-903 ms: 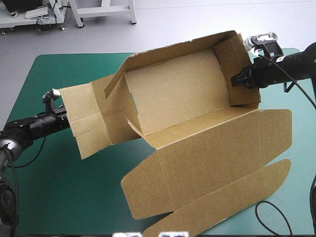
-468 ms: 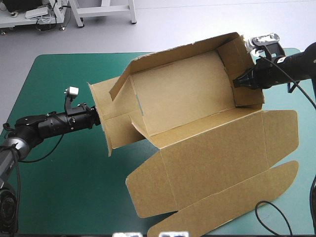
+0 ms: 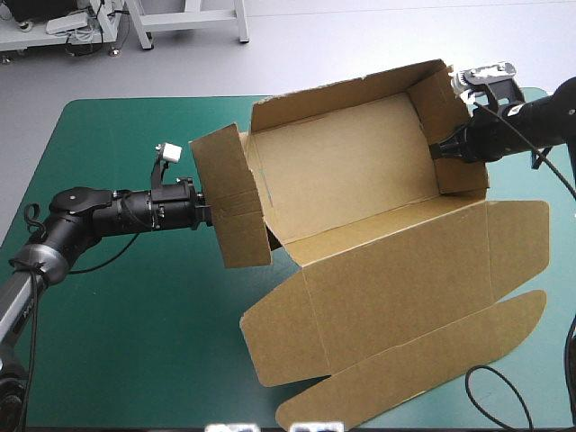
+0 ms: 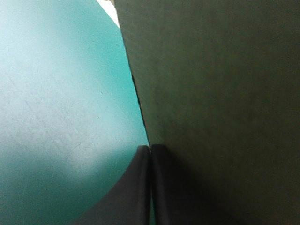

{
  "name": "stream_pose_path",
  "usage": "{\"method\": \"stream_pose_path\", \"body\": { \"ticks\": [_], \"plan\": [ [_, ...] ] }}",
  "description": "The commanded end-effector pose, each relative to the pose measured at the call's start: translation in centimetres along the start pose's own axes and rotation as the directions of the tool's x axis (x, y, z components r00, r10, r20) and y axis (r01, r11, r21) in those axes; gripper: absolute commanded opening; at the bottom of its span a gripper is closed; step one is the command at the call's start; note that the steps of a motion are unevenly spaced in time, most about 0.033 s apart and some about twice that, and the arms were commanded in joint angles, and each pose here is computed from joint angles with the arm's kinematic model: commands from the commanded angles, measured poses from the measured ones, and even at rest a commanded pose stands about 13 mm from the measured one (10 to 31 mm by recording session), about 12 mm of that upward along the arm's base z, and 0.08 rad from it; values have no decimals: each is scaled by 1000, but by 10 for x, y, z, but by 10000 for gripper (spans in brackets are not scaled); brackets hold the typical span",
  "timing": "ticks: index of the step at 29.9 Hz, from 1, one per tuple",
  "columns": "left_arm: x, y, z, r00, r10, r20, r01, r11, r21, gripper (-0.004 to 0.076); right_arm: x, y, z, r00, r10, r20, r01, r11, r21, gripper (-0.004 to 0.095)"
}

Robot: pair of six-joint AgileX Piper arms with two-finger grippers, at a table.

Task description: Fold the box

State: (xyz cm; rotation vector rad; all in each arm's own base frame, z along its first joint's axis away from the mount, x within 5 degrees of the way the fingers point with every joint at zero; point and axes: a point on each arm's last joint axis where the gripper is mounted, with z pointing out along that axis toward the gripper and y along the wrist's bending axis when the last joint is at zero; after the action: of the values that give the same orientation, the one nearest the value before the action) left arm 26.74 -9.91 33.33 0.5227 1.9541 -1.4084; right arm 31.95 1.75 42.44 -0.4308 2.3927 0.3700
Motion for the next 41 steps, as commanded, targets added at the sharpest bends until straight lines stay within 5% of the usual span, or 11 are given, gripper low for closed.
{"method": "stream_pose_path", "body": {
  "ticks": [1, 5, 11, 18, 30, 41],
  "plan": [
    [-18, -44, -3, 996, 85, 31, -89, 982, 167, -9, -12, 9, -22, 990, 12, 137, -14, 1000, 11, -17],
    [-25, -57, 1, 992, 125, 32, -129, 972, 195, 29, -15, 11, -20, 986, 9, 164, -11, 1000, 12, -16],
    [-33, -59, -1, 991, 121, 60, -130, 977, 167, 298, -21, 26, -8, 985, -15, 169, 16, 1000, -1, -16],
    [-35, -58, 0, 992, 105, 71, -115, 982, 151, 435, -32, 45, 3, 972, -41, 230, 31, 998, 45, -16],
    [-39, -62, -2, 988, 103, 115, -123, 975, 186, 455, -35, 44, 21, 977, 4, 213, -10, 1000, 28, -16],
    [-54, -36, -3, 976, 105, 192, -74, 984, -162, 455, -41, 45, 30, 963, 77, 258, -84, 996, 16, -16]
  ]
}}
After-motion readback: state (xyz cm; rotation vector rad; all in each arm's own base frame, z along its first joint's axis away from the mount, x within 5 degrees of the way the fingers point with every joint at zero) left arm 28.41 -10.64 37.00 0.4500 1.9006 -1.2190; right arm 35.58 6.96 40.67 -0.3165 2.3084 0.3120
